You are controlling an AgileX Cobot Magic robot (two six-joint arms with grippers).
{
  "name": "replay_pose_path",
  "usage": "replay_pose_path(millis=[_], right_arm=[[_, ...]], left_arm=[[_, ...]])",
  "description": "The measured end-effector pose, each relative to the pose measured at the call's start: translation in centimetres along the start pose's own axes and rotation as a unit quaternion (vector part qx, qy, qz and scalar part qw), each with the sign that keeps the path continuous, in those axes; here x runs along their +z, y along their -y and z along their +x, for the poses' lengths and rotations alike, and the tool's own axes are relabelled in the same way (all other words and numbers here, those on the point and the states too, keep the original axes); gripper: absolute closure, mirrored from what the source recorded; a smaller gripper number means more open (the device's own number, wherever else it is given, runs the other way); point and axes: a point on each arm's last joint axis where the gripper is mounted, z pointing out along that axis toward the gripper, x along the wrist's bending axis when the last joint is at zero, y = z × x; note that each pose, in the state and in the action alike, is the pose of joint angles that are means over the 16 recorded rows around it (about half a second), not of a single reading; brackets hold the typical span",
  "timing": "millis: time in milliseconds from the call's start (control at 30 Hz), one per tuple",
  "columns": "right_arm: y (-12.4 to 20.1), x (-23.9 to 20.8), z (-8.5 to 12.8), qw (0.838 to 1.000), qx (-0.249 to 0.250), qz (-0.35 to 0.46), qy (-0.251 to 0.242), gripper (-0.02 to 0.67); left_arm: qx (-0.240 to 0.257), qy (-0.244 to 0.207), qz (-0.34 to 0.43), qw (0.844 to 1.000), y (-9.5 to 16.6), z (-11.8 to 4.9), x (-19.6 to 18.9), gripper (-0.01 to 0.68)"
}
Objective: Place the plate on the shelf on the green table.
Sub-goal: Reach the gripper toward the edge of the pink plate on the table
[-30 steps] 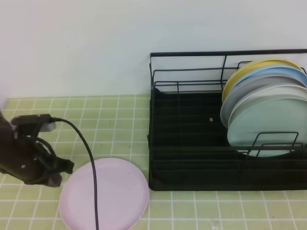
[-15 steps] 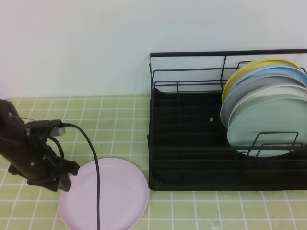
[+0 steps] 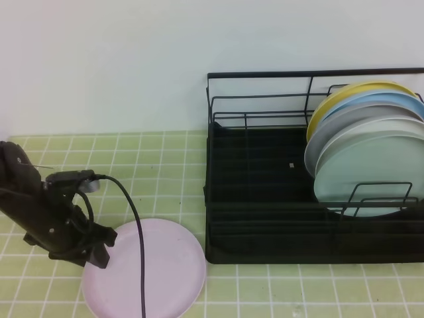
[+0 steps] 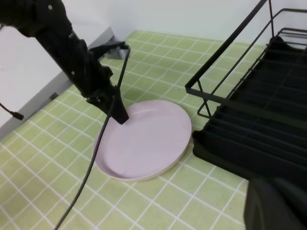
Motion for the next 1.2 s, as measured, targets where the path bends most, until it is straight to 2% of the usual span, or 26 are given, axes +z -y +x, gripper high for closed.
replay_pose_path(millis=[567, 1200], right_arm=[[0.0, 0.0, 0.0, 1.000, -0.002, 0.000, 0.001, 0.651], [0.1, 0.0, 0.1, 1.000, -0.001, 0.004, -0.005, 0.651]], left_arm=[[0.009, 0.007, 0.013, 1.000, -0.1, -0.1, -0.1, 0.657], [0.036, -0.001, -0.019, 0.999, -1.0, -1.6, -5.7, 0.660]])
